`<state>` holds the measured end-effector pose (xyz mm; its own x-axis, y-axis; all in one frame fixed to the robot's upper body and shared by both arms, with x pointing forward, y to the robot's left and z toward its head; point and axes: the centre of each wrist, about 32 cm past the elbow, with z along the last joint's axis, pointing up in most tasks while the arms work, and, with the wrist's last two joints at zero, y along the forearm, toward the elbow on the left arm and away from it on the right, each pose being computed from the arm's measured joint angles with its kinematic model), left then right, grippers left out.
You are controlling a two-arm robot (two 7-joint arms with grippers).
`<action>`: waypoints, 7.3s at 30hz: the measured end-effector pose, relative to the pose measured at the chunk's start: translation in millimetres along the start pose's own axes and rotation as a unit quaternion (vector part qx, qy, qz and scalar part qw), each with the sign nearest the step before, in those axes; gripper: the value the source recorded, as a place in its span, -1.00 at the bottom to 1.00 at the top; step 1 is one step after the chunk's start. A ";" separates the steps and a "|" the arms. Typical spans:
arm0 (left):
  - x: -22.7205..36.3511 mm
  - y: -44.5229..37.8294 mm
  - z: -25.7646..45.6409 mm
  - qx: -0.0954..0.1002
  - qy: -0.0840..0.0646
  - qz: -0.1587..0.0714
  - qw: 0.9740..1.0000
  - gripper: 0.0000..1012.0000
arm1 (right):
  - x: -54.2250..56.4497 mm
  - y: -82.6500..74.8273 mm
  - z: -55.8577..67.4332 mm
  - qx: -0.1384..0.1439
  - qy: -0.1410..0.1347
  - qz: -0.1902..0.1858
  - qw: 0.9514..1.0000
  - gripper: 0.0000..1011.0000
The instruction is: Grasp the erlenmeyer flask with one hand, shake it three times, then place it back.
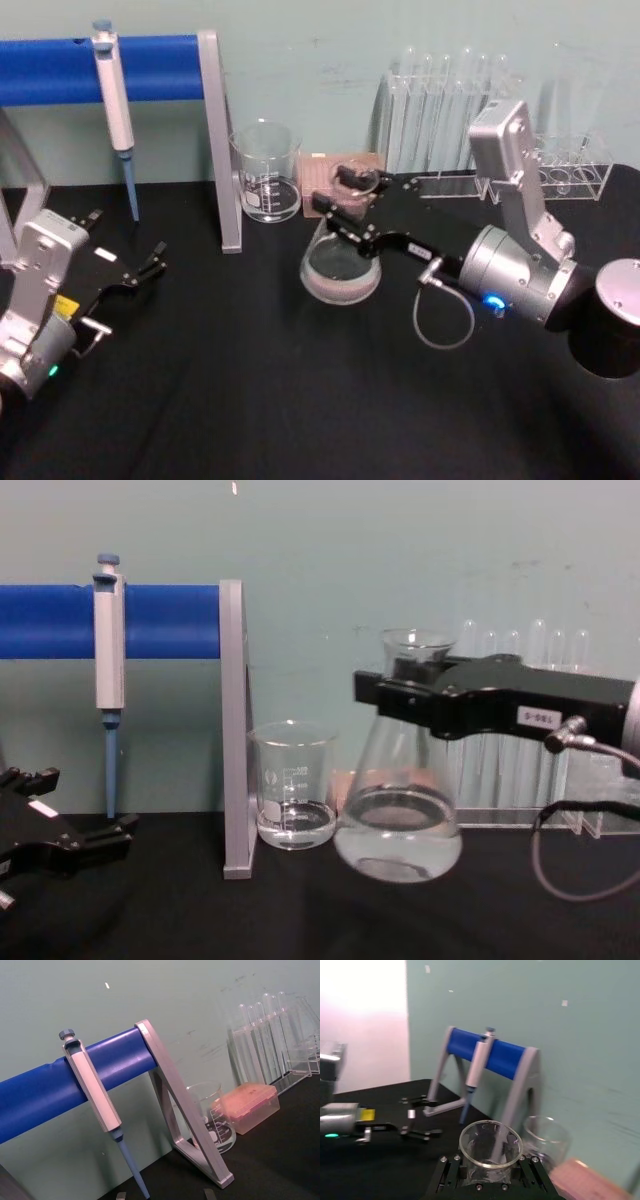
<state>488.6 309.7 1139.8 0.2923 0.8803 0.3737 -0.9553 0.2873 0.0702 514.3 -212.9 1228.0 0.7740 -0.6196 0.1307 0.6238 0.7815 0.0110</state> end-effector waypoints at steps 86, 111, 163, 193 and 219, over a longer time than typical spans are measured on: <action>0.0 0.0 0.0 0.000 0.000 0.000 1.000 0.98 | 6.9 -7.6 1.4 -0.004 0.005 -0.072 0.997 -0.10; 0.0 0.0 0.0 0.000 0.000 0.000 1.000 0.98 | 8.4 0.9 -11.3 -0.011 0.013 -0.028 0.999 -0.10; 0.0 0.0 0.0 0.000 0.000 0.000 1.000 0.98 | 10.2 15.6 -64.8 -0.058 0.033 -0.013 0.998 -0.10; 0.0 0.0 0.0 0.000 0.000 0.000 1.000 0.98 | 5.5 12.4 -68.6 -0.070 0.040 -0.020 0.997 -0.10; 0.0 0.0 0.0 0.000 0.000 0.000 1.000 0.98 | 5.8 12.6 -68.3 -0.068 0.040 -0.020 0.997 0.39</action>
<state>488.6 309.7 1139.8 0.2923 0.8803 0.3737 -0.9552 0.2874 0.0703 534.1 -211.7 1161.3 0.7512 -0.6580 0.0534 0.6589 0.7424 -0.1213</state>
